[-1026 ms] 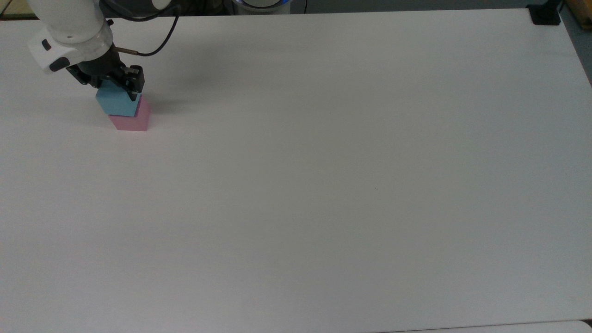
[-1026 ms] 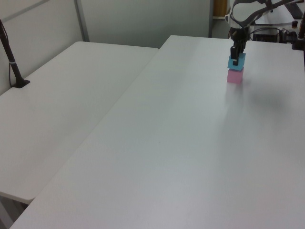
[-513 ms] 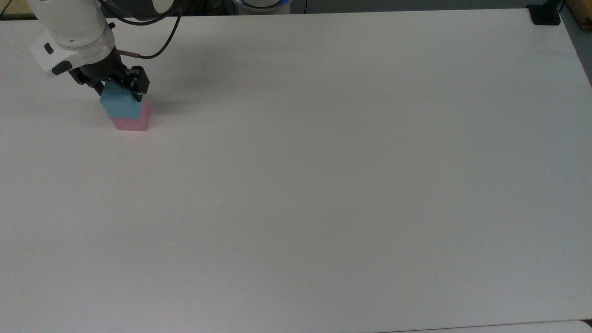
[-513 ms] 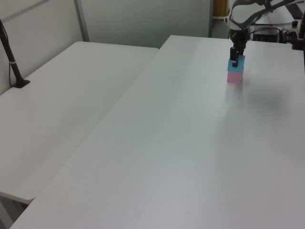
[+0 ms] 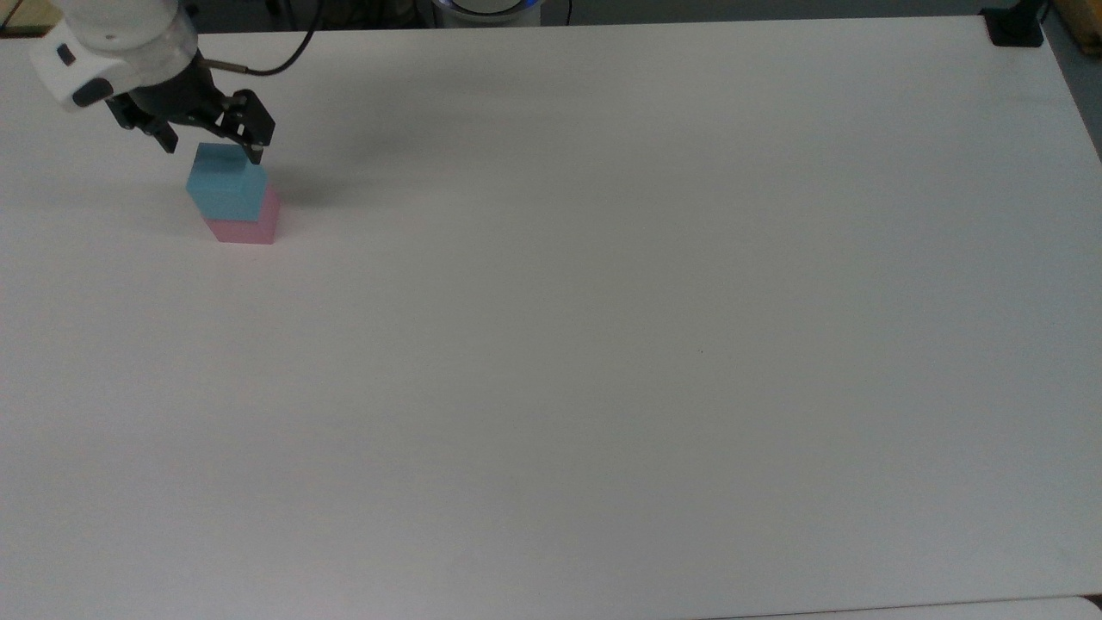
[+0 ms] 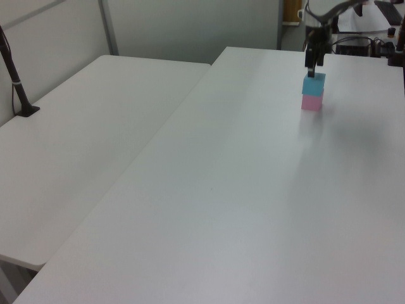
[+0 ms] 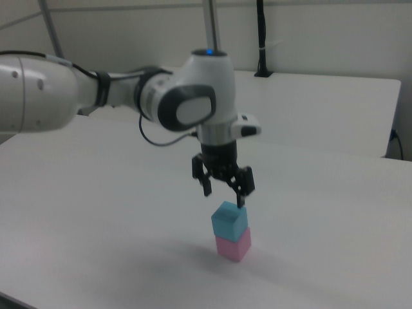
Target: Put blue cube on pink cube
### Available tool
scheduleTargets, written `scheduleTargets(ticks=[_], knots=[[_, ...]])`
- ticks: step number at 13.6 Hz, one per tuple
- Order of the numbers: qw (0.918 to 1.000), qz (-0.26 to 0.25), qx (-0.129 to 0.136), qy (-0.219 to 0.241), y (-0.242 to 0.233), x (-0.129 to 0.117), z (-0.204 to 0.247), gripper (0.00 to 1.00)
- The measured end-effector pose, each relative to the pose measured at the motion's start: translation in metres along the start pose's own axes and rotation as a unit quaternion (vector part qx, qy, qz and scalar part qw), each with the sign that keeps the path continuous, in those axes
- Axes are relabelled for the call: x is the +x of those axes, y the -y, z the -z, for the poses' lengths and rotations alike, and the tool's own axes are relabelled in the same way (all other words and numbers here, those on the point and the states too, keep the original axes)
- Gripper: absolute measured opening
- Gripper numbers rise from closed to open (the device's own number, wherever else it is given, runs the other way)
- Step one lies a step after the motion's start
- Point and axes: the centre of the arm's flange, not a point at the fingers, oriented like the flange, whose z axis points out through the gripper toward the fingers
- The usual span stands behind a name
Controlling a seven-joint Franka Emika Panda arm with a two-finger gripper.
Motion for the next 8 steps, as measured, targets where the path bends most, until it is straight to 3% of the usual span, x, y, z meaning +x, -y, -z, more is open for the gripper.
scheduleTargets(ticks=[4,6,8], knots=[[0.9998,0.003,0.007,-0.020,0.041,0.001,0.110,1.00],[0.9997,0.017,-0.006,-0.017,0.069,0.002,0.131,1.00],[0.9997,0.012,-0.019,-0.010,0.125,0.004,0.142,1.00]])
